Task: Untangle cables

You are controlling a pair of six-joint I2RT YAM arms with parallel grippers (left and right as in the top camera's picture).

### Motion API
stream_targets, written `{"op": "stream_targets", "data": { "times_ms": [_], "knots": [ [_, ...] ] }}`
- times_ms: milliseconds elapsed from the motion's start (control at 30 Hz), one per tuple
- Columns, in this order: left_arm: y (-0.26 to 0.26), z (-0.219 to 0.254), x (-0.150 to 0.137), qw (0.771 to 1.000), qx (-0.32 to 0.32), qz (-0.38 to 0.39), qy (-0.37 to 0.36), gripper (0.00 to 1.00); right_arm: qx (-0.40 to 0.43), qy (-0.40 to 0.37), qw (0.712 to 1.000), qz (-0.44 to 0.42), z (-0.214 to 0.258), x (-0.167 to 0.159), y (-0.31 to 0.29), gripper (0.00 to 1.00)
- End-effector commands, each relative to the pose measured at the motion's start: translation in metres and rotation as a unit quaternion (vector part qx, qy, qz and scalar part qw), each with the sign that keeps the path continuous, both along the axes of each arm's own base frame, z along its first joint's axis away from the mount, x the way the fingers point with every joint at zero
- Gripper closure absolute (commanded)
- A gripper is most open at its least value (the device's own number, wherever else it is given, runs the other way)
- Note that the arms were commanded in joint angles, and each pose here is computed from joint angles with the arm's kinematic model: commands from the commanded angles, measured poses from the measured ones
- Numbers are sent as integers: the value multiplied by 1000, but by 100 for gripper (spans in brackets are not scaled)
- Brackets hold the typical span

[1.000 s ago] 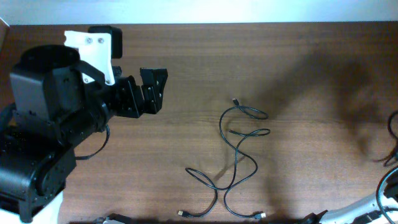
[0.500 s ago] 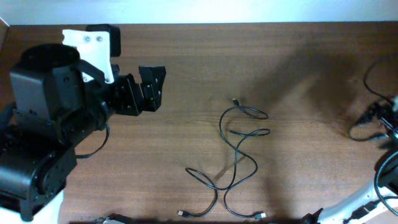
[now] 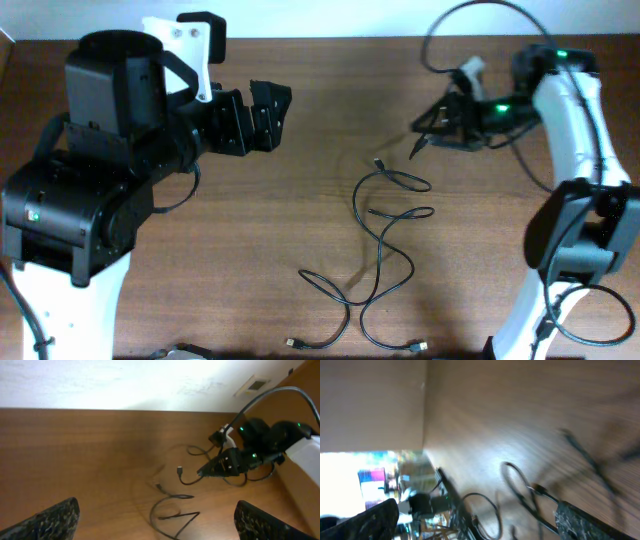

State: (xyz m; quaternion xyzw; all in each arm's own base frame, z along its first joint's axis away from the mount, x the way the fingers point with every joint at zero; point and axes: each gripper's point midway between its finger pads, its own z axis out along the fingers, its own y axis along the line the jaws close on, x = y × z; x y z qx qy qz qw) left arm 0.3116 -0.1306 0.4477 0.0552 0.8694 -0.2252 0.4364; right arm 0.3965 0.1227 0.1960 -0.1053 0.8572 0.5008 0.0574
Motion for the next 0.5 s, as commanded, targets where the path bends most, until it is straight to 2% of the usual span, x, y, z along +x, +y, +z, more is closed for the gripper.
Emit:
{"op": "stream_targets", "data": {
  "times_ms": [0,67,133,200,300,367,467],
  "knots": [
    [-3,0,0,995,66,-57,-42,1,22,-83,994,75,23,-5,44,1],
    [-3,0,0,993,79,-66,-49,1,-67,-98,986,114,10,-10,51,1],
    [-3,0,0,993,79,-66,-49,1,-229,-64,964,118,-19,-14,26,1],
    [-3,0,0,993,79,-66,-50,1,-395,-14,914,87,-39,-20,-16,1],
    [-3,0,0,993,79,-66,-49,1,-450,40,889,67,-35,-40,-33,2],
    [-3,0,0,993,79,-66,-49,1,-506,53,861,12,-32,-37,-54,1],
    [-3,-1,0,994,80,-66,-47,1,-520,39,853,23,-30,-36,-60,1]
  ]
}}
